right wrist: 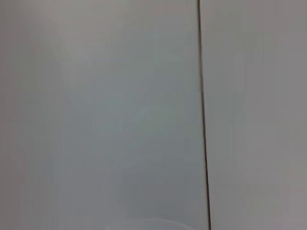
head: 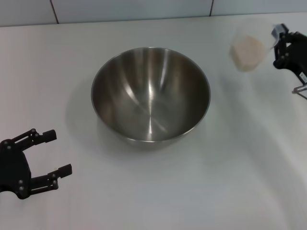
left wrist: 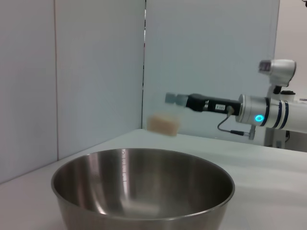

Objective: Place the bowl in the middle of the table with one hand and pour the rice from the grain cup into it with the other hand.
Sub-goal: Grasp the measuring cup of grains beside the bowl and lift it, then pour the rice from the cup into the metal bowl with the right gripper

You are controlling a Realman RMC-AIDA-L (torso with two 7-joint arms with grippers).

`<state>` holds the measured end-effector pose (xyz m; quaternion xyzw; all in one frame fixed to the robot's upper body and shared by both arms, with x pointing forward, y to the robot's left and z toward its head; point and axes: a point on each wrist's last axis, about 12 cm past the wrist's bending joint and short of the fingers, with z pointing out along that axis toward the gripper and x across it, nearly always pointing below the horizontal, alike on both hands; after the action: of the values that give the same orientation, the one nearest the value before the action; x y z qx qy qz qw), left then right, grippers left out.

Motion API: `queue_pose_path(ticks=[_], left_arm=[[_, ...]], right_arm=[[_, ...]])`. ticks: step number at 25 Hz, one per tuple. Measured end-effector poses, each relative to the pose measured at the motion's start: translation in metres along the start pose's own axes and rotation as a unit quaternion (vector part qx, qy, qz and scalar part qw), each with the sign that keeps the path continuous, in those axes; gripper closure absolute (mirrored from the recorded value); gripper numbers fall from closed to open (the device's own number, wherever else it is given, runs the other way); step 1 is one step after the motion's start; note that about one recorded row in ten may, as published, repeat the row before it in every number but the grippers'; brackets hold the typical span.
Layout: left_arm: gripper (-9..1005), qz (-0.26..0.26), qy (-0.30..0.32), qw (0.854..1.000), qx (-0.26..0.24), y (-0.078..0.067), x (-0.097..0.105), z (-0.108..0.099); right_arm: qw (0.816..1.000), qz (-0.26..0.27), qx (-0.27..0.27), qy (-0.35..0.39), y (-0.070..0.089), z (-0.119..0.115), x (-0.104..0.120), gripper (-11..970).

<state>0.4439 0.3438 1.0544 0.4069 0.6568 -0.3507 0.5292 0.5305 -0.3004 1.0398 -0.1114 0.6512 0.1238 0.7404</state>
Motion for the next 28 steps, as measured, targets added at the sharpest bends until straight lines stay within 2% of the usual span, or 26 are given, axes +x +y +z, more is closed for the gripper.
queue_pose_path(ticks=[12, 18, 20, 23, 24, 26, 28], left_arm=[[136, -0.002, -0.003, 1.000, -0.001, -0.001, 0.000, 0.001], [136, -0.001, -0.004, 1.000, -0.001, -0.002, 0.000, 0.000], [136, 0.000, -0.004, 1.000, -0.001, -0.003, 0.000, 0.000], [136, 0.000, -0.004, 1.000, 0.000, -0.003, 0.000, 0.000], [136, 0.000, -0.004, 1.000, 0.000, -0.003, 0.000, 0.000], [136, 0.000, -0.004, 1.000, 0.001, -0.003, 0.000, 0.000], [136, 0.000, -0.005, 1.000, 0.001, -0.003, 0.000, 0.000]], right_arm=[[1.000, -0.006, -0.014, -0.012, 0.003, 0.005, -0.004, 940], [0.995, -0.008, -0.096, -0.028, 0.028, 0.028, -0.012, 940], [0.984, -0.018, -0.176, -0.022, 0.053, 0.043, -0.014, 940], [0.981, -0.021, -0.193, -0.021, 0.058, 0.046, -0.014, 940], [0.976, -0.023, -0.218, -0.019, 0.066, 0.050, -0.015, 940], [0.971, -0.025, -0.239, -0.017, 0.072, 0.054, -0.016, 940], [0.969, -0.025, -0.246, -0.016, 0.075, 0.055, -0.016, 940]])
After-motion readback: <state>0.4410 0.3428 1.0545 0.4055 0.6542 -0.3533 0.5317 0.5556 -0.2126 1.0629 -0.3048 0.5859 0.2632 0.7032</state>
